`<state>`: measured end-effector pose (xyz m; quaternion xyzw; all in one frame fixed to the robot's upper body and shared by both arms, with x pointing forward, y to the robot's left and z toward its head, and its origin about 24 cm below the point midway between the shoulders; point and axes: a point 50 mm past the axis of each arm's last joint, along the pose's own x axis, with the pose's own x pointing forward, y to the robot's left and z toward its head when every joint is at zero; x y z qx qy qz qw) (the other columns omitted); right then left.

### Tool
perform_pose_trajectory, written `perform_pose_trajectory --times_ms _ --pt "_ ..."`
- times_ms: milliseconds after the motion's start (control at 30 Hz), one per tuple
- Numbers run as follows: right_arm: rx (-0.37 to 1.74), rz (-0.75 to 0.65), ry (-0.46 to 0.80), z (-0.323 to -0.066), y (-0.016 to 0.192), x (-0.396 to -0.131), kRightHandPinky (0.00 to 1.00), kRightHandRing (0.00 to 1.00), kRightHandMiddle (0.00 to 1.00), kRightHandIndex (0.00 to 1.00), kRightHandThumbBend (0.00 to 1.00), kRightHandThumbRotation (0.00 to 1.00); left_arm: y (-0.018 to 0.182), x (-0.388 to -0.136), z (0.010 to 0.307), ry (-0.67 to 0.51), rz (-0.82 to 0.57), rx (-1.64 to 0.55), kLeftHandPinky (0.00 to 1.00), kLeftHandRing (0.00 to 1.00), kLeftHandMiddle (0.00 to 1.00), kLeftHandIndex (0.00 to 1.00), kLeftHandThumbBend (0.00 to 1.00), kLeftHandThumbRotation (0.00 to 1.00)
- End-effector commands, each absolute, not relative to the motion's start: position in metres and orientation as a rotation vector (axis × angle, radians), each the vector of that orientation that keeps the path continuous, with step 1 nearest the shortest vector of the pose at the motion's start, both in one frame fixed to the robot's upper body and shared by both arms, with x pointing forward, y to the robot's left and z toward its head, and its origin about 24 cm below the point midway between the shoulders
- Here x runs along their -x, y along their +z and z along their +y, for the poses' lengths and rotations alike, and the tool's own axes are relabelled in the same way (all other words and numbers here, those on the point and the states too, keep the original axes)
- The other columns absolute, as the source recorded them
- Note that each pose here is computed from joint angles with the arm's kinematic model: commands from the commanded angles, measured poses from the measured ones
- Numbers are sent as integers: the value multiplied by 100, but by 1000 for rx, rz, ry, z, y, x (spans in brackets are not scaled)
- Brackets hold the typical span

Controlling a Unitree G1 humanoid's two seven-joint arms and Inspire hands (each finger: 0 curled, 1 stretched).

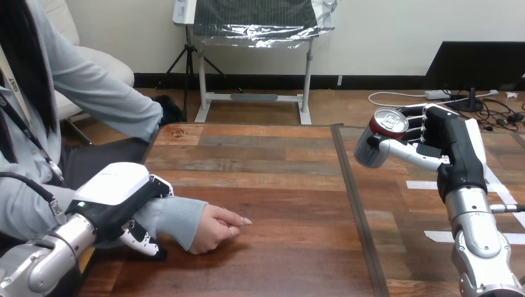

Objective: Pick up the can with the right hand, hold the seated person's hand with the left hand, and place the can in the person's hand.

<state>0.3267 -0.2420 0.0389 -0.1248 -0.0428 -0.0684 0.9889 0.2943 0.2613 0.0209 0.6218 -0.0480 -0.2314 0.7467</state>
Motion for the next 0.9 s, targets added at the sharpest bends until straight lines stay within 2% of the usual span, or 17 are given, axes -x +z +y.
perform_pose_trajectory --times_ms 0,867 --pt "243 -209 -119 -229 68 -341 40 45 50 52 73 0 36 -303 252 -479 -202 -1318 34 38 43 45 96 0" --pt "256 -161 -82 -218 59 -344 43 48 52 54 71 0 45 -301 240 -448 -327 -1239 28 31 37 41 95 7"
